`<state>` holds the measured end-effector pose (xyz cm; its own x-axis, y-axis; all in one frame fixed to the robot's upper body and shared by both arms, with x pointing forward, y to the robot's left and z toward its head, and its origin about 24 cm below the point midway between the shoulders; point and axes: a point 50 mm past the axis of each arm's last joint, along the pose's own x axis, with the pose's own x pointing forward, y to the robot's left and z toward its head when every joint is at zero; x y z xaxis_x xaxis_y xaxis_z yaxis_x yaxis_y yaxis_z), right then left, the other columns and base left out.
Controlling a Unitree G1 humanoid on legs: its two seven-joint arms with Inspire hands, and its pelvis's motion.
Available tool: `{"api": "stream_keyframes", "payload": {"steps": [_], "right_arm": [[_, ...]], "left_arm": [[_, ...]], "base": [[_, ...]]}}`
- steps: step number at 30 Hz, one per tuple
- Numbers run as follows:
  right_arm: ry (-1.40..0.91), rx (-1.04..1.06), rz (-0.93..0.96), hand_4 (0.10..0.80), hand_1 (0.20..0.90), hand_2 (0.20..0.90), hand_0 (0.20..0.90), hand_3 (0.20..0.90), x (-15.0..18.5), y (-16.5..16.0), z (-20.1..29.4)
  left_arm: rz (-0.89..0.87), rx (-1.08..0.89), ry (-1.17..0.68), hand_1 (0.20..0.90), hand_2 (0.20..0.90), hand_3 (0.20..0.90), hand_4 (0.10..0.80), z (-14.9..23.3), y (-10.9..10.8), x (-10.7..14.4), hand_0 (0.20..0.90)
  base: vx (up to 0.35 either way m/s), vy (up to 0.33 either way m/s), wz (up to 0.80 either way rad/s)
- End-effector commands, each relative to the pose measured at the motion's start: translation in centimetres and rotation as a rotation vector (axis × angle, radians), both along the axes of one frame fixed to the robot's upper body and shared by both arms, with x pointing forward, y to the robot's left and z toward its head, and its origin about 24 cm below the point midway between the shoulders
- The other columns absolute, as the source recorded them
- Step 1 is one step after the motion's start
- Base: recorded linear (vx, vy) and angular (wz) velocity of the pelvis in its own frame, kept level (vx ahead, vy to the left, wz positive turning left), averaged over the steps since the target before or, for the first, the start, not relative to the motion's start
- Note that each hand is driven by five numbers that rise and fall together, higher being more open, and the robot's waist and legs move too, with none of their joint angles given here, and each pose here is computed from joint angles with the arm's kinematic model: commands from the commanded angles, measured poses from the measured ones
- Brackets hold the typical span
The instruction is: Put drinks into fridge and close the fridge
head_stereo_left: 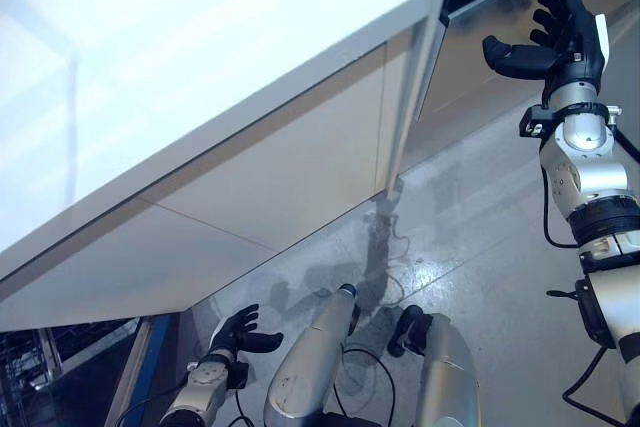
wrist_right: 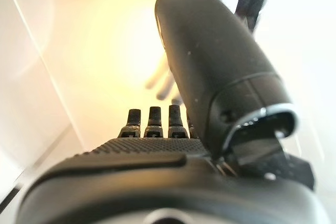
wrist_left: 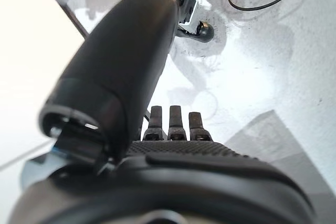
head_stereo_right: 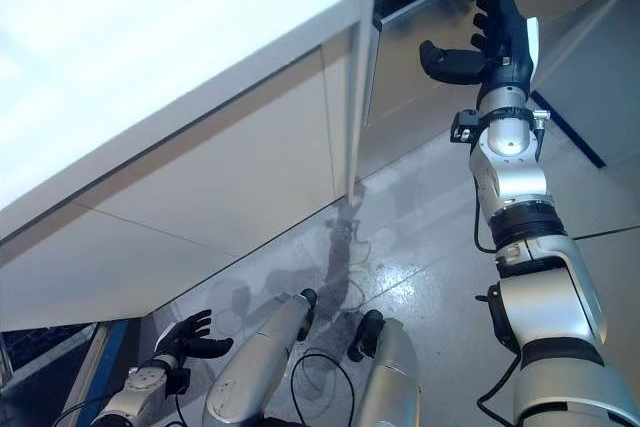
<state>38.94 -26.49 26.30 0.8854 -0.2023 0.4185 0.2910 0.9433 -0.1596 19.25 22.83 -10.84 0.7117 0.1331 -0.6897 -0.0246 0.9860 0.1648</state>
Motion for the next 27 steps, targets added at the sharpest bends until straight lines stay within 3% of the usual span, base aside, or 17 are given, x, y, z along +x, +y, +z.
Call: {"api": "stream_keyframes", "payload": {"steps": [1,10,17,21,26,27], "right_arm": [[-0.27,-0.069,0.103,0.8,0.9,0.9,0.9,0.9,-0.9,2.9,7.5],[-0.354,0.053,-0.037,0.8,0.9,0.9,0.9,0.9,-1.8,0.8,6.8],[-0.341,0.232,0.113,0.8,0.9,0.9,0.9,0.9,-3.2,0.3,4.2],[-0.25,0.215,0.169,0.8,0.9,0.9,0.9,0.9,-3.8,-0.4,2.1],[-0.111,0.189,0.095,0.8,0.9,0.9,0.9,0.9,-5.1,-3.9,-2.0],[-0.036,0.197,0.066,0.8,0.9,0.9,0.9,0.9,-5.7,-4.9,-4.7]], "left_arm": [[0.002,0.085,0.02,0.9,0.9,0.9,0.8,0.1,3.3,-2.4,0.9],[-0.047,0.119,0.073,0.9,0.9,0.9,0.8,-0.5,3.9,-3.7,0.9],[-0.069,0.047,0.083,0.9,0.9,0.9,0.8,-0.9,3.1,-4.2,0.9],[-0.075,-0.04,0.128,0.9,0.9,0.9,0.8,-1.2,2.8,-4.3,0.9],[-0.091,-0.073,0.128,0.9,0.9,0.9,0.8,-1.0,3.1,-4.1,0.9],[-0.085,-0.078,0.134,0.9,0.9,0.9,0.8,-1.0,3.2,-4.1,0.9]], "base": [[0.062,-0.037,0.24],[0.021,-0.042,0.07],[0.02,-0.01,-0.17],[-0.006,-0.038,-0.32],[-0.032,-0.062,-0.42],[0.024,-0.055,-0.33]]}}
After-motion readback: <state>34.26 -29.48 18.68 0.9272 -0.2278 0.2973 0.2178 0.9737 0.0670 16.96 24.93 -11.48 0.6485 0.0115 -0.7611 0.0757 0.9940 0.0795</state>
